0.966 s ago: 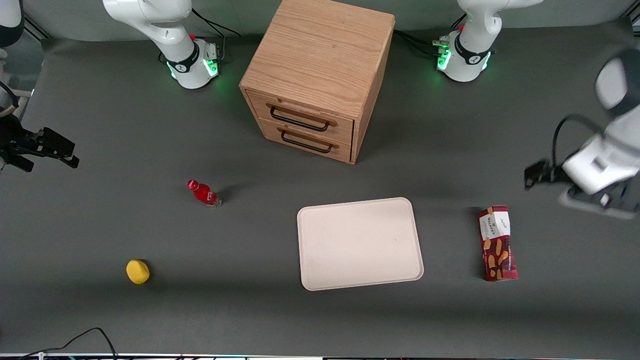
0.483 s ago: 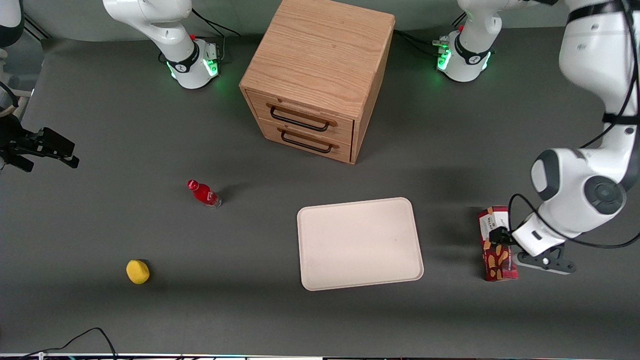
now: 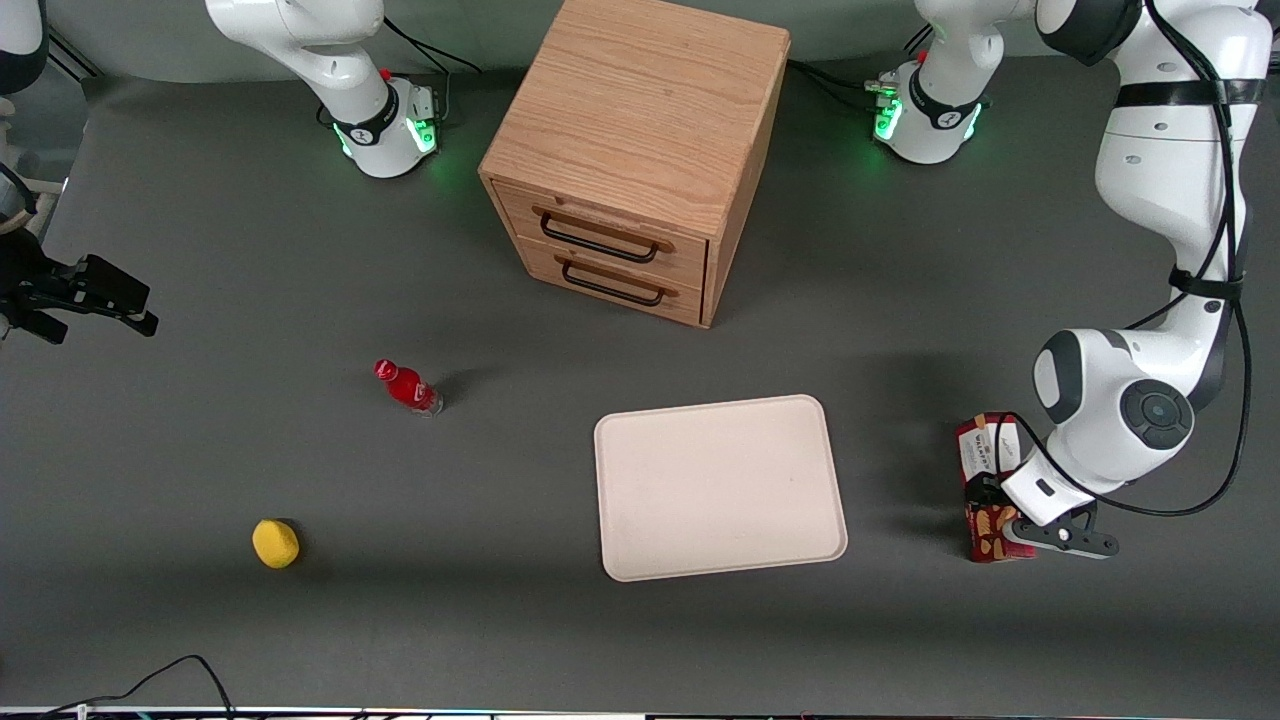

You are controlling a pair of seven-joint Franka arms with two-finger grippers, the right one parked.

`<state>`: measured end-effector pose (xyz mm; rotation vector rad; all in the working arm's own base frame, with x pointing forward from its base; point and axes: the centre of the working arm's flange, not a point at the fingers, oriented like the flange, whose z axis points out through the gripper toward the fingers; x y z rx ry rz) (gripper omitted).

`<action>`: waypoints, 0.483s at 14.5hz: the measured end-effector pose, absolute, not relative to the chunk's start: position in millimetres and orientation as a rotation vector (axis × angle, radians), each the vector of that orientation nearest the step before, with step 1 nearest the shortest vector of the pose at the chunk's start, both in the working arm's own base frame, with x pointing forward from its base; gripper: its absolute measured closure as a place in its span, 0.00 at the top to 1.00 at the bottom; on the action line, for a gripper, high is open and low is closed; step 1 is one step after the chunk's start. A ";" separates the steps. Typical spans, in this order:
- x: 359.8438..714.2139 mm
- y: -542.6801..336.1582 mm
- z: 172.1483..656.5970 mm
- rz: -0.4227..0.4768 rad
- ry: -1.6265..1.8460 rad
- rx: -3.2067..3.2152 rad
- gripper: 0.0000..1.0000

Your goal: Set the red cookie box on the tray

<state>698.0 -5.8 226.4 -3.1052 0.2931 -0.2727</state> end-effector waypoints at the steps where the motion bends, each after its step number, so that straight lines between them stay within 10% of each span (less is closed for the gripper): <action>1: 698.4 -5.6 227.0 -0.275 0.275 -3.107 0.64; 7: 705.2 -6.0 252.8 -0.260 0.237 -3.111 0.13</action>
